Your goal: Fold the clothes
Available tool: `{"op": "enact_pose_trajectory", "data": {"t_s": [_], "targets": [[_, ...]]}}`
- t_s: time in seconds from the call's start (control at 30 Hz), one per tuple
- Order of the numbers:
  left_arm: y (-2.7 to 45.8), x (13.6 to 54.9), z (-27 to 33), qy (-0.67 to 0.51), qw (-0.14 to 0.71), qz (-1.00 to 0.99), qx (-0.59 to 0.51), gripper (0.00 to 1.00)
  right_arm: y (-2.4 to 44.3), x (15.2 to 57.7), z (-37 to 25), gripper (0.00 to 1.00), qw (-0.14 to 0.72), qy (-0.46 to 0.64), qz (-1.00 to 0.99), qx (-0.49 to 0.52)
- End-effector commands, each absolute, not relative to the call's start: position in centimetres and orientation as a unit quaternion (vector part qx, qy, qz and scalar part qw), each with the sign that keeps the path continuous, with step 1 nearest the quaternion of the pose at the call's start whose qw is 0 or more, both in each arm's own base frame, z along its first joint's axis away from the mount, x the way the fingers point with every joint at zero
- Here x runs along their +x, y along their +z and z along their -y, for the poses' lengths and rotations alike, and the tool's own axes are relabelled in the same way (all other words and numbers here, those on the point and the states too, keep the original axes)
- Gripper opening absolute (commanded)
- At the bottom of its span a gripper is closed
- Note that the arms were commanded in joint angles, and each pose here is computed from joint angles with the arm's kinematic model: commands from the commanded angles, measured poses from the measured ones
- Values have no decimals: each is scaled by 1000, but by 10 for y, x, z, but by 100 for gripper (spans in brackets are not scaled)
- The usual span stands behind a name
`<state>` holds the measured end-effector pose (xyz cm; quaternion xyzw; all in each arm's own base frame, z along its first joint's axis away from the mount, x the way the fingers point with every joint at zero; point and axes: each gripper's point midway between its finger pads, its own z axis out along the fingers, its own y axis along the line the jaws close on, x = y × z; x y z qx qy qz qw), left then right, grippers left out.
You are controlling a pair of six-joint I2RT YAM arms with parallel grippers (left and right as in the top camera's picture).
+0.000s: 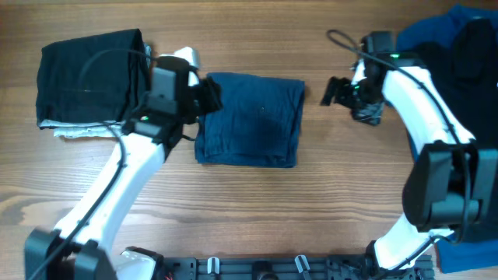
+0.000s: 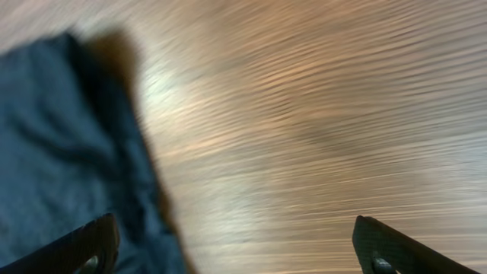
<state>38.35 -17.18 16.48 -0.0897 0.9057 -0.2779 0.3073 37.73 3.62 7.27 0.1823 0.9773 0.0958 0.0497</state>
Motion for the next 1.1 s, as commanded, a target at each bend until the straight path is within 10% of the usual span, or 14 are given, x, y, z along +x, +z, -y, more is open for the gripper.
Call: {"op": "enact_pose_trajectory", "data": {"t_s": [0.0,0.4,0.77,1.07], "targets": [[118,368,212,-301,225,-924,-65,6,68,380,-1,99,64,38,-974,215],[-13,323,264,-322,35,-946,-29,4,85,441,3,99,191,62,-957,211],[113,355,238,-303,179,-936,-25,4,93,458,4,99,226,69,-949,209],[43,278,172,-123,25,-989,-80,4,93,458,4,100,226,69,-949,209]]}}
